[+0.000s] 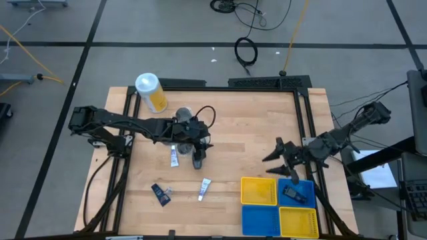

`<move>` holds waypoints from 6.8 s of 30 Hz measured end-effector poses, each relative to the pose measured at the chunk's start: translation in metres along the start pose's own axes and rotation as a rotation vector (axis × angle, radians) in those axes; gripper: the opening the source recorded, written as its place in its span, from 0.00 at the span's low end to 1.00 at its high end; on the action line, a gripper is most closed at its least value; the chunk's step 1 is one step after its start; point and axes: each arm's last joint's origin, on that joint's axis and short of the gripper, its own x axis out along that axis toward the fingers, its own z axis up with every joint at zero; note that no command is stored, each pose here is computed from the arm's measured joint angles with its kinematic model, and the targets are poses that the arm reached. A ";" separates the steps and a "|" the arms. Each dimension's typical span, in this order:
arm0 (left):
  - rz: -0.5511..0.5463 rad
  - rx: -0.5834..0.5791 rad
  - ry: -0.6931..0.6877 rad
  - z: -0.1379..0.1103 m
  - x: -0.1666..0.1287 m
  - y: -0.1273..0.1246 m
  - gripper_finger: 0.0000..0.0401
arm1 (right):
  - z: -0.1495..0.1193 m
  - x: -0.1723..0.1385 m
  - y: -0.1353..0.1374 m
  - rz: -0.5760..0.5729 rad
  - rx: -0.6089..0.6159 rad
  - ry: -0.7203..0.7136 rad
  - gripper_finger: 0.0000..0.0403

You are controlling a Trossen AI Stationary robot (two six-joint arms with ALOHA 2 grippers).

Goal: Pick & Place Travel size toiletries
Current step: Put the black deodorant into the bottom yellow bin

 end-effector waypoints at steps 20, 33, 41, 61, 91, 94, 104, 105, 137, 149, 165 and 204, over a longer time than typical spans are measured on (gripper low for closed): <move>0.259 0.354 0.288 -0.015 0.002 0.070 0.58 | 0.004 0.013 -0.025 -0.162 -0.030 -0.001 0.53; 0.277 0.641 0.451 0.018 0.016 0.078 0.58 | 0.004 0.013 -0.025 -0.163 -0.040 0.000 0.53; 0.097 0.989 0.783 0.016 0.053 0.077 0.58 | 0.004 0.013 -0.025 -0.162 -0.035 0.001 0.53; -0.132 1.201 0.926 -0.008 0.080 0.051 0.58 | 0.002 0.013 -0.024 -0.118 -0.037 0.027 0.53; -0.269 1.206 1.066 -0.049 0.126 0.053 0.47 | 0.000 0.013 -0.025 -0.126 -0.041 0.049 0.53; -0.256 1.187 1.066 -0.049 0.126 0.053 0.47 | 0.000 0.013 -0.025 -0.126 -0.044 0.049 0.53; -0.114 1.071 1.010 -0.034 0.112 0.050 0.47 | -0.001 0.013 -0.025 -0.128 -0.058 0.056 0.53; -0.099 1.056 0.992 -0.030 0.108 0.050 0.47 | -0.001 0.013 -0.025 -0.128 -0.061 0.057 0.53; -0.270 0.401 -0.246 0.104 -0.002 -0.022 0.47 | 0.013 0.013 -0.020 -0.091 -0.230 -0.084 0.53; -0.321 0.363 -0.296 0.093 0.046 -0.053 0.47 | 0.022 0.027 -0.018 -0.173 -0.335 -0.204 0.53; -0.216 0.335 -0.369 0.089 0.070 -0.061 0.47 | 0.023 0.045 -0.017 -0.221 -0.412 -0.279 0.66; -0.161 0.357 -0.380 0.089 0.070 -0.063 0.53 | 0.016 0.065 -0.018 -0.234 -0.480 -0.293 0.48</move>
